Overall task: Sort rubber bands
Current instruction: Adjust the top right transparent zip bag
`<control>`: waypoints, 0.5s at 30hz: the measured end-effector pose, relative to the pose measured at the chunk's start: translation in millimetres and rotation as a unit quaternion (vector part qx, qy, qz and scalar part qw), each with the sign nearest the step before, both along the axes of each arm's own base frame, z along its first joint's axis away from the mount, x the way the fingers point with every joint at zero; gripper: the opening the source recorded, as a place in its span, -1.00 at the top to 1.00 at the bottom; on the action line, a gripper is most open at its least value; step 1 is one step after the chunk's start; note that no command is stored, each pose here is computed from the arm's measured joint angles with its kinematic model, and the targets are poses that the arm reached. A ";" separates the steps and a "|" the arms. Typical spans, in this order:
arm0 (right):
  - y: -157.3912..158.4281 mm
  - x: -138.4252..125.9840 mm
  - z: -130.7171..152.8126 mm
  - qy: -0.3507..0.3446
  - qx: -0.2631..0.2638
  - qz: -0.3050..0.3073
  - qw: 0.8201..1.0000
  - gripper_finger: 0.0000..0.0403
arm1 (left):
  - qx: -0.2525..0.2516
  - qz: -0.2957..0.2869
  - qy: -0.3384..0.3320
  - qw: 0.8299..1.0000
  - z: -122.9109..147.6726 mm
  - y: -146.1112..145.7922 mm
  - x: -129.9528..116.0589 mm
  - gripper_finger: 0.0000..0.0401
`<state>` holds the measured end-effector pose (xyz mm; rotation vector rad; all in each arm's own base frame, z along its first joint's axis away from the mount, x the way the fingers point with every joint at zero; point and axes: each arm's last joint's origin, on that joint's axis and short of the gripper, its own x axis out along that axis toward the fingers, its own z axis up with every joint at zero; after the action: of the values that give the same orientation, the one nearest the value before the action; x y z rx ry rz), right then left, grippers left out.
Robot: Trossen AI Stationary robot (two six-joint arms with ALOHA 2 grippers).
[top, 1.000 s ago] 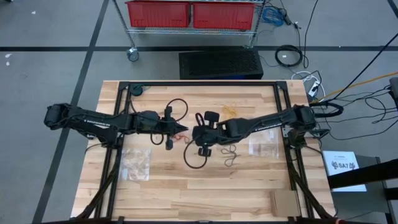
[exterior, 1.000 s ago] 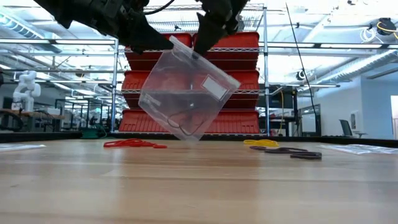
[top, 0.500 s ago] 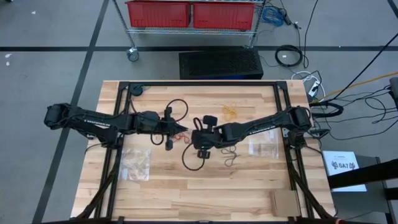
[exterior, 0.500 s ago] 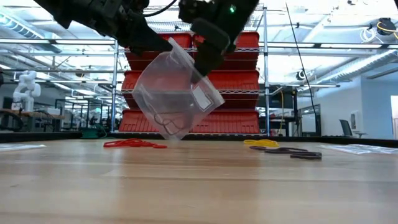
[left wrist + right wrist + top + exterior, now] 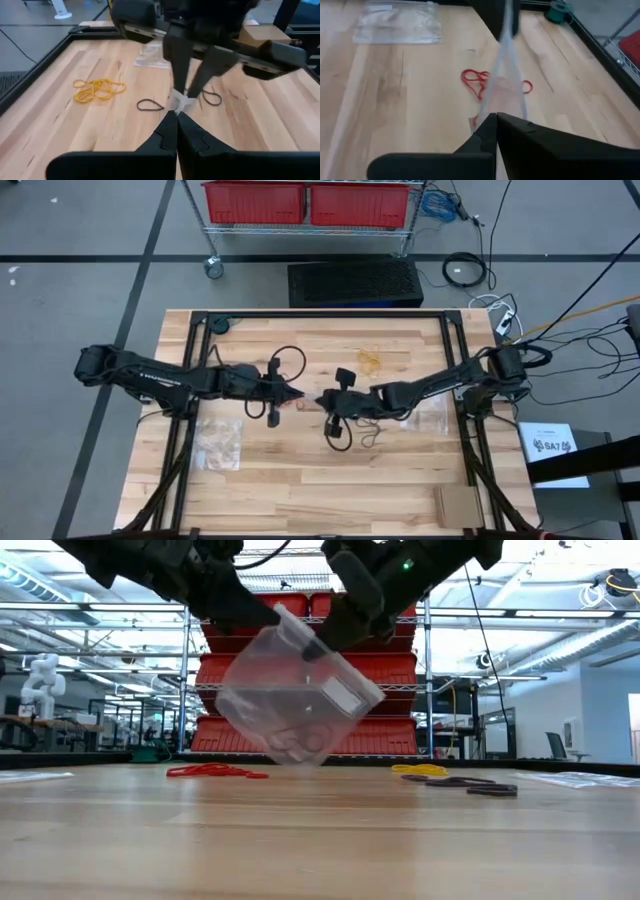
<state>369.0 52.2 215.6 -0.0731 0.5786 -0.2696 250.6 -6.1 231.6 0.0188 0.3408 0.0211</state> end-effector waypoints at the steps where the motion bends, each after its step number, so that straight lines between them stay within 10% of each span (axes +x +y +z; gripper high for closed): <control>1: 0.4 1.6 -1.0 -0.006 0.005 -0.002 1.000 1.00 | 0.000 0.000 -0.001 1.000 -1.5 -0.1 1.9 1.00; 15: -16.2 4.5 -3.5 -0.018 -0.023 -0.082 0.996 0.94 | -0.001 -0.002 -0.005 1.000 -6.6 -1.6 8.5 1.00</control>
<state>373.4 36.0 212.1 -0.0652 0.5427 -0.4432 259.1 -7.7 225.0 0.0166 0.3307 0.0167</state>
